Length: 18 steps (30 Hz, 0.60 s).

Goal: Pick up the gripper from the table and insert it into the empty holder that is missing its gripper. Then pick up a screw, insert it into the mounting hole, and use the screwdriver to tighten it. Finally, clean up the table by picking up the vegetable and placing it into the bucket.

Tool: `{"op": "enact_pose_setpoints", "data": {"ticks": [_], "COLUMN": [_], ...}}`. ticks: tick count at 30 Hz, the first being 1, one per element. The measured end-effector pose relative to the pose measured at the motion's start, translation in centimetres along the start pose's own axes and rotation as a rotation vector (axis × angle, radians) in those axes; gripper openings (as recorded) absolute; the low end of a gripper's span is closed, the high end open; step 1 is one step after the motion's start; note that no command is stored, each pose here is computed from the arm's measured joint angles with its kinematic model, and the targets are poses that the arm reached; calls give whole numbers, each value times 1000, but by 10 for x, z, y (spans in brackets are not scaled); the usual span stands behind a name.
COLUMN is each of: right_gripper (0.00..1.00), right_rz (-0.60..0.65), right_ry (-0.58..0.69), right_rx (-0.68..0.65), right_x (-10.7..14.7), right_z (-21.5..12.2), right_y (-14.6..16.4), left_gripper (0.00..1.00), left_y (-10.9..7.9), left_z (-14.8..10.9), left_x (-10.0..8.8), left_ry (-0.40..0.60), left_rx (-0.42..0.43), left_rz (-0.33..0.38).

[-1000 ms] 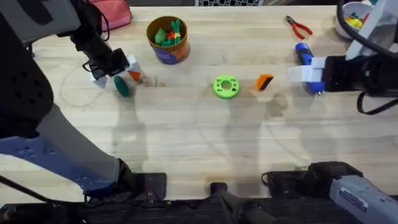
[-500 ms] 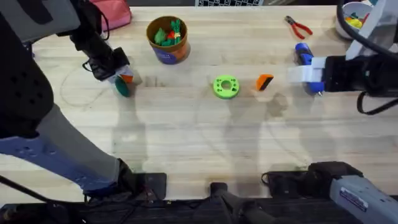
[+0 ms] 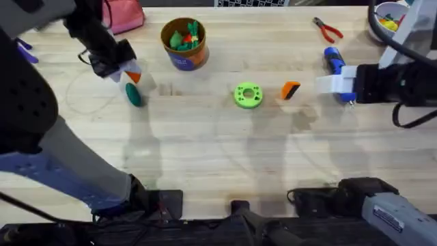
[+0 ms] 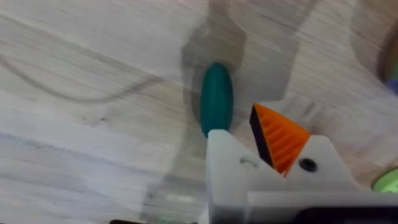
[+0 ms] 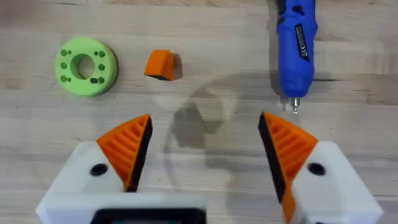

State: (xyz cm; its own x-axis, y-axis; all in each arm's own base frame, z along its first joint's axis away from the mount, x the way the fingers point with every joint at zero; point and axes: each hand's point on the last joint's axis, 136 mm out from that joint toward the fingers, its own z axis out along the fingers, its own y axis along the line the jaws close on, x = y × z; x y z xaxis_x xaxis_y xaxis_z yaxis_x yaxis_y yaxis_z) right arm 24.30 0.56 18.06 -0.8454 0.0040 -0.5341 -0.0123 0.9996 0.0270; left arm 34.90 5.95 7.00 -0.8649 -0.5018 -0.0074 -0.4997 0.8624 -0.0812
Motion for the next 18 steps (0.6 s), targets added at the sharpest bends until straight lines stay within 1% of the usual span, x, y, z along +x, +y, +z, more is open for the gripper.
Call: {"op": "enact_pose_setpoints", "data": {"ticks": [2,9,10,12,14,15,16,17,18], "right_gripper": [994,994,994,994,994,994,994,994,994], "right_rz": [0,0,0,0,0,0,0,0,0], "right_ry": [0,0,0,0,0,0,0,0,0], "right_rx": [0,0,0,0,0,0,0,0,0], "right_x": [0,0,0,0,0,0,0,0,0], "right_z": [0,0,0,0,0,0,0,0,0], "right_y": [0,0,0,0,0,0,0,0,0], "left_gripper": [5,5,26,344,643,812,936,971,982], "left_y": [-2,-8,-8,-8,-8,-9,-9,-8,-8], "left_z": [-15,-74,-79,-87,-91,-91,-91,-90,-90], "left_x": [-1,3,4,6,7,6,7,8,8], "left_ry": [-24,-166,-177,-197,-206,-207,-205,-201,-198], "left_rx": [8,58,61,68,71,73,73,72,70], "left_rz": [5,47,53,60,62,62,62,64,69]}}
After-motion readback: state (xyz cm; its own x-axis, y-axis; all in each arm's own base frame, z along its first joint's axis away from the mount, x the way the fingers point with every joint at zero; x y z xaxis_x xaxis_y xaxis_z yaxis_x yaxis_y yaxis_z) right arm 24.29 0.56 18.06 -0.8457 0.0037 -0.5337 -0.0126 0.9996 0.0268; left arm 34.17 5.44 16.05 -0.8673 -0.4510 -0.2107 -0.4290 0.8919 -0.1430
